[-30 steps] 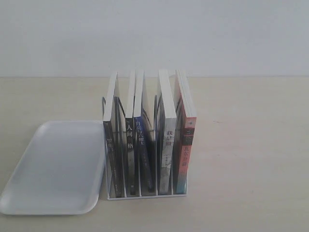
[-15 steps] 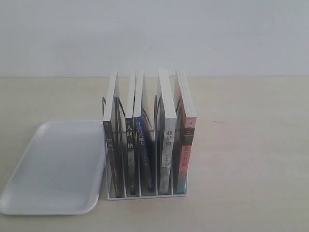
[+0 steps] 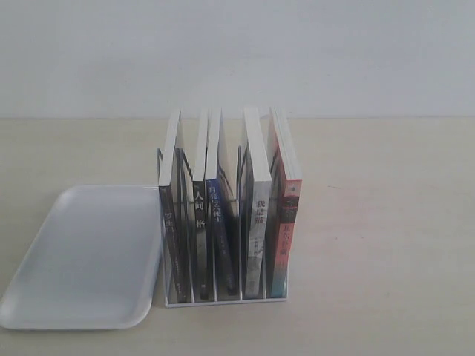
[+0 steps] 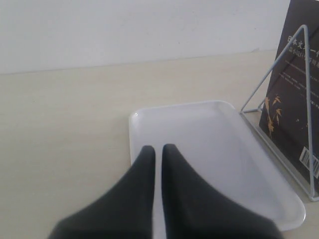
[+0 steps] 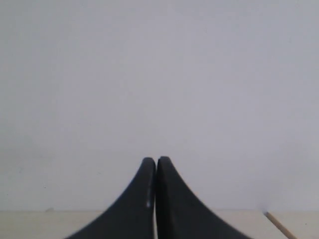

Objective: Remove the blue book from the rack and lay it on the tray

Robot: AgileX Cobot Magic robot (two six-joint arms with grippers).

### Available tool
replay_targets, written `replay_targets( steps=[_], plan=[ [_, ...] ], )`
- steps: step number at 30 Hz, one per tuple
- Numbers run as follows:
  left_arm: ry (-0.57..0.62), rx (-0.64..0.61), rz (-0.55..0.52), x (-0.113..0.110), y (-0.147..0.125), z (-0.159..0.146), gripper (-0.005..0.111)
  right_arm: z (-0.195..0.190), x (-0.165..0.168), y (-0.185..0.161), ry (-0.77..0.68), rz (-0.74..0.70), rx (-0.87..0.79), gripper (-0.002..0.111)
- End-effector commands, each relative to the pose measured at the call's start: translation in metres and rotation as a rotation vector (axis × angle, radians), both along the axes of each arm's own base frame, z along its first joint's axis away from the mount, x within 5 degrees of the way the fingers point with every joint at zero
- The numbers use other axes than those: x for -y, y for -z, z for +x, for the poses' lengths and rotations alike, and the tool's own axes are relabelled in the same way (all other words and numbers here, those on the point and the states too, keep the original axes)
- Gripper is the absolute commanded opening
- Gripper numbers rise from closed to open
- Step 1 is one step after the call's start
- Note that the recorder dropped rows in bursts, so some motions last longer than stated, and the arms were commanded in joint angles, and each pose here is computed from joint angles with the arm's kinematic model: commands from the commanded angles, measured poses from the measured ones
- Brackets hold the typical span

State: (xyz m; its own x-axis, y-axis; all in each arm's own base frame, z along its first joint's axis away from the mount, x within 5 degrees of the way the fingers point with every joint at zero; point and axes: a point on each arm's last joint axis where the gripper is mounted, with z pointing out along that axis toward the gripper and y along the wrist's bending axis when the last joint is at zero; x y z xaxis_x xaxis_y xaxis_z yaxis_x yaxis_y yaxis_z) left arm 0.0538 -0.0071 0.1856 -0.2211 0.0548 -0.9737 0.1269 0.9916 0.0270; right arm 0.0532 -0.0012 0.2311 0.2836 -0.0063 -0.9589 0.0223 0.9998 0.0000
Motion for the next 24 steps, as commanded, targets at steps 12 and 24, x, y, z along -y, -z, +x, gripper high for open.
replay_targets(
  steps=[12,24],
  plan=[
    [-0.005,0.001,-0.006,0.000,0.001,0.000,0.005,-0.009,0.000,-0.048,0.007,0.017,-0.182,0.000],
    [-0.005,0.001,-0.006,0.000,0.001,0.000,0.005,-0.010,0.000,-0.050,-0.007,0.076,-0.152,0.000]
  ],
)
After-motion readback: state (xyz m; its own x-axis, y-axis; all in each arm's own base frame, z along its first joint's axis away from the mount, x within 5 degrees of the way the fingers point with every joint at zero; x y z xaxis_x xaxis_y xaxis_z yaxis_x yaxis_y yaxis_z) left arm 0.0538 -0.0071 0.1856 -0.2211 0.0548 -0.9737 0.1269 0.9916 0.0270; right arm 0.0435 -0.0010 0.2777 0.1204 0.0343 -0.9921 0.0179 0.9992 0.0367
